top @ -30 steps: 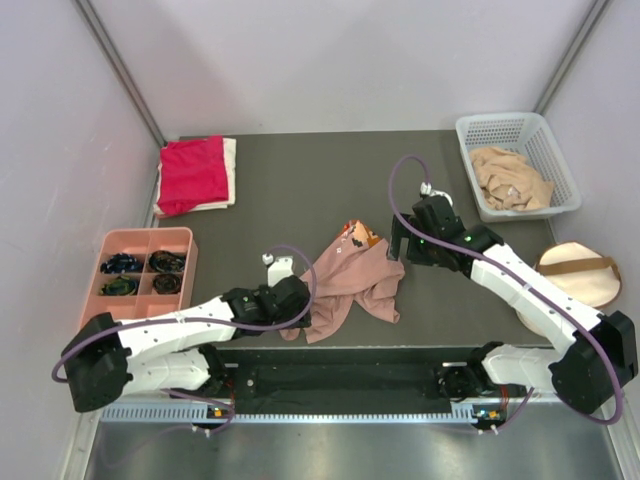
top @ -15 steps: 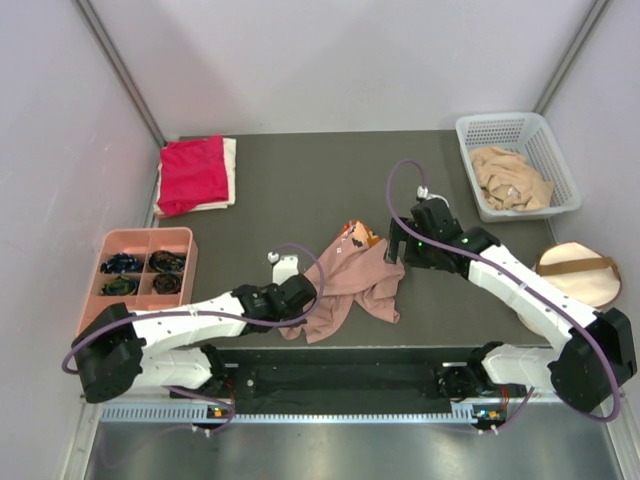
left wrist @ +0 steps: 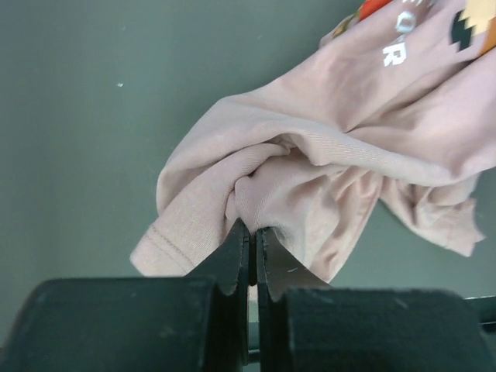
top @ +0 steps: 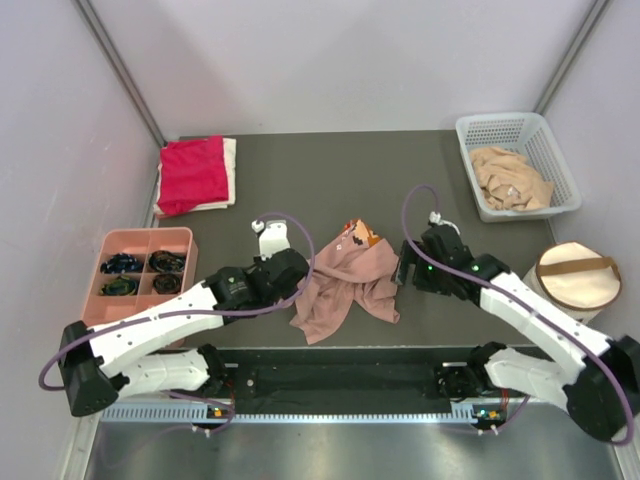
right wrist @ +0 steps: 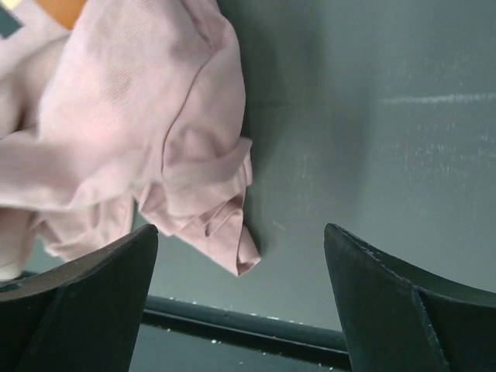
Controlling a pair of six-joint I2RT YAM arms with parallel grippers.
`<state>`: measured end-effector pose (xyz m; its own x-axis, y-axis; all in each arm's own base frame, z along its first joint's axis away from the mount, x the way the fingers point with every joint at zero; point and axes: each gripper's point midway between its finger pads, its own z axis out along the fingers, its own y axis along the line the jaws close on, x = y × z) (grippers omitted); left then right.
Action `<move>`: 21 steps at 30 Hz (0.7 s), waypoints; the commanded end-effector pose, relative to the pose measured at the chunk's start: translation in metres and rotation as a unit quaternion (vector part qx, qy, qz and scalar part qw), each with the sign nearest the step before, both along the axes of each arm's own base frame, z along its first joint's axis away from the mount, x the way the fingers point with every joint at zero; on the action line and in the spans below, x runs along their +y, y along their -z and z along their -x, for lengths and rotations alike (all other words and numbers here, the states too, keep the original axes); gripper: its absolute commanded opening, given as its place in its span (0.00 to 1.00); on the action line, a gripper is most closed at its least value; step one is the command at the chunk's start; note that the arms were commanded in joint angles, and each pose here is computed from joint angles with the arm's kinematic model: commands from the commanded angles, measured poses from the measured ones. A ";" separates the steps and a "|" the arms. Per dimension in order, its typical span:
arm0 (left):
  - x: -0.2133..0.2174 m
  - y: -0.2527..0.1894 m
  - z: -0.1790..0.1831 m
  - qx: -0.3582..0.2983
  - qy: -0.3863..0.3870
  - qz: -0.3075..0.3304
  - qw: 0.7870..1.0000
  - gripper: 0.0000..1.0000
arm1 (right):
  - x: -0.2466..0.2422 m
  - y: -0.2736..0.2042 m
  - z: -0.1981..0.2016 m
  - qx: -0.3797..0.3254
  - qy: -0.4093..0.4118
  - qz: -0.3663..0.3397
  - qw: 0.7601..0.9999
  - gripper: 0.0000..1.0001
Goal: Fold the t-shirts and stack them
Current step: Flatten out the tshirt
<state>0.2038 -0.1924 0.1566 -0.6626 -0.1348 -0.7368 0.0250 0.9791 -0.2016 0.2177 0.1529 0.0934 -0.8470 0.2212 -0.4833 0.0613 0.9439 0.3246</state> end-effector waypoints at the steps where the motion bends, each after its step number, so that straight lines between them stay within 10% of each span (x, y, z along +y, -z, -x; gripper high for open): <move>1: 0.005 0.010 0.002 0.013 0.001 -0.020 1.000 0.00 | -0.005 -0.018 0.012 -0.032 0.026 -0.045 0.998 0.86; 21: 0.018 0.003 0.006 0.009 -0.015 -0.022 1.000 0.00 | 0.010 0.026 0.002 -0.023 0.041 -0.079 0.996 0.65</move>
<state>0.1943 -0.1780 0.1383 -0.7001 -0.0787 -0.7097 0.0167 0.9918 -0.1264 0.1987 0.1490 0.0613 -0.8247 0.3353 -0.4555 0.1363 0.8994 0.4154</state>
